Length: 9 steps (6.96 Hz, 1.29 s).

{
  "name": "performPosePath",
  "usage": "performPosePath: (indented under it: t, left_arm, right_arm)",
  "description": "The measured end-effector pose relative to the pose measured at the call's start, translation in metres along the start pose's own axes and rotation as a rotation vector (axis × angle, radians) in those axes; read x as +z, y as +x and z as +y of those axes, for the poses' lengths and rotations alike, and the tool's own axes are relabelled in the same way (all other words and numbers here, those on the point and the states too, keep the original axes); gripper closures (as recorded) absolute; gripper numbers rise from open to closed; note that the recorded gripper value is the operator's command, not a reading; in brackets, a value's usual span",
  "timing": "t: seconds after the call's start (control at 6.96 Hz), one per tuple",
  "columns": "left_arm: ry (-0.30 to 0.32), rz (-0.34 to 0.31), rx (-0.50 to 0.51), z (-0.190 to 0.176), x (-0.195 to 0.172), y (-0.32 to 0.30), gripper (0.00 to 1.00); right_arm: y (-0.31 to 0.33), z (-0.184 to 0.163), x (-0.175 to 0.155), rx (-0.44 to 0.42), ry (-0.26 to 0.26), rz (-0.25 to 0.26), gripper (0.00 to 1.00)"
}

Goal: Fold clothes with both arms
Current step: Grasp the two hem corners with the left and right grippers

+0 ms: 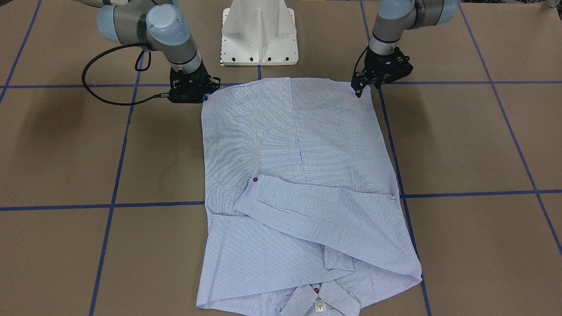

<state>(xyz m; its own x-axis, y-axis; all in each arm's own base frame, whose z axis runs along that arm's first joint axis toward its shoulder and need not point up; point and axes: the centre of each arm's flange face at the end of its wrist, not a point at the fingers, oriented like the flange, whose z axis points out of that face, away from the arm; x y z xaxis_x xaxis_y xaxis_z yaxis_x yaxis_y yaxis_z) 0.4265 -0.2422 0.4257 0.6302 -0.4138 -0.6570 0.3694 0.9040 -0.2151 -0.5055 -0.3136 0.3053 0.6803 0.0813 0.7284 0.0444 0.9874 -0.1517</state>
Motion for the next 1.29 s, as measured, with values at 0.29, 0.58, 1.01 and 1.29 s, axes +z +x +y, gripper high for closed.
performPosePath:
  t: [0.29,0.58,1.01,1.29]
  left_arm:
    - [-0.017,-0.002,0.014,0.012,0.002,0.001,0.32]
    - [-0.027,-0.003,0.023,0.020,0.003,0.001,0.38]
    - [-0.026,-0.005,0.024,0.019,0.003,0.000,0.40]
    - [-0.024,-0.007,0.025,0.018,0.003,-0.001,0.41]
  right_arm:
    - [0.002,-0.001,0.001,0.002,0.001,0.003,1.00]
    - [0.003,-0.002,0.000,0.004,0.002,0.004,1.00]
    - [0.004,-0.004,-0.001,0.006,0.004,0.003,1.00]
    - [0.005,-0.006,-0.002,0.008,0.007,0.003,1.00]
